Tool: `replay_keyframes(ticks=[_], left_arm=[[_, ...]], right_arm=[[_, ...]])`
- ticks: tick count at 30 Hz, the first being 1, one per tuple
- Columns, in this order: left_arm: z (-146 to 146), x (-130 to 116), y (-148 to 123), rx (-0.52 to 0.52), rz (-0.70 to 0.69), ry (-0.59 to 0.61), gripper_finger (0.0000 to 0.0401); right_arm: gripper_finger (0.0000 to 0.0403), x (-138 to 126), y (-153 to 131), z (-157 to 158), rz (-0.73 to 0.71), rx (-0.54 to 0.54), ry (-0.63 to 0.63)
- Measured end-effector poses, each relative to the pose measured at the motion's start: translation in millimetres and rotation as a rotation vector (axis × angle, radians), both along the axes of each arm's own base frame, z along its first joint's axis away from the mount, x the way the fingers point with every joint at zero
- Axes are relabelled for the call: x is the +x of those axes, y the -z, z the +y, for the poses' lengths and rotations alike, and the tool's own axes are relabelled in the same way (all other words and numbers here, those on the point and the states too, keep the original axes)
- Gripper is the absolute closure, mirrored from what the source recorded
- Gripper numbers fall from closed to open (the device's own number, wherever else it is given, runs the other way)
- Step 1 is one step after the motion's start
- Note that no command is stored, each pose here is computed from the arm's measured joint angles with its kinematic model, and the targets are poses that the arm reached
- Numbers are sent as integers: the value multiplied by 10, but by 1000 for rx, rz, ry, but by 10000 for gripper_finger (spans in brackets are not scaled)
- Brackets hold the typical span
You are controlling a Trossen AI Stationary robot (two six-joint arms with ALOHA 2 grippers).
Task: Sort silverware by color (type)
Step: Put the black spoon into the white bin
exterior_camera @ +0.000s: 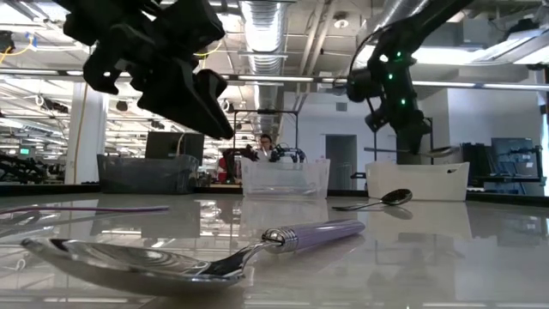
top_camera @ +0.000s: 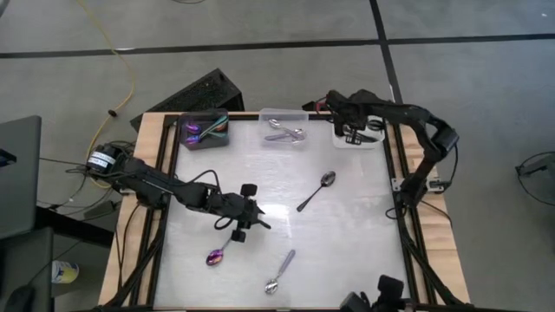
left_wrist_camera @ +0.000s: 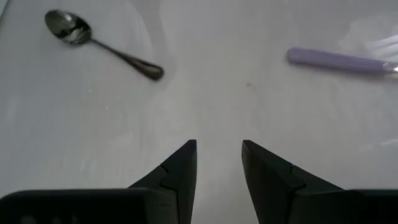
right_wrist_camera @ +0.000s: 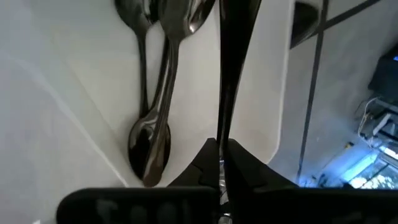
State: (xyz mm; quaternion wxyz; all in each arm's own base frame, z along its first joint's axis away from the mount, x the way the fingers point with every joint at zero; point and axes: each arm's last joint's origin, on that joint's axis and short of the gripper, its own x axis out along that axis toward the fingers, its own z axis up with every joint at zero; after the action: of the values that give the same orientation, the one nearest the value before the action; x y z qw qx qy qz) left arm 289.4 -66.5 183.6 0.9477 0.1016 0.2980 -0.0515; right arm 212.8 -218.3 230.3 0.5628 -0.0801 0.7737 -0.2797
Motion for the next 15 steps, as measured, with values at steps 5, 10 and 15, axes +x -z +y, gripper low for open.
replay_keyframes(ticks=[5, 10, 15], left_arm=[[52, -10, 28, 10, 36, -13, 287], [82, -32, 3, -2, 48, -4, 287], [98, -106, -136, -6, 22, -5, 287]], right_arm=[[368, -48, 135, -110, 41, 40, 35], [353, -75, 132, -136, 24, 31, 69], [306, -97, 62, -99, -27, 71, 59]])
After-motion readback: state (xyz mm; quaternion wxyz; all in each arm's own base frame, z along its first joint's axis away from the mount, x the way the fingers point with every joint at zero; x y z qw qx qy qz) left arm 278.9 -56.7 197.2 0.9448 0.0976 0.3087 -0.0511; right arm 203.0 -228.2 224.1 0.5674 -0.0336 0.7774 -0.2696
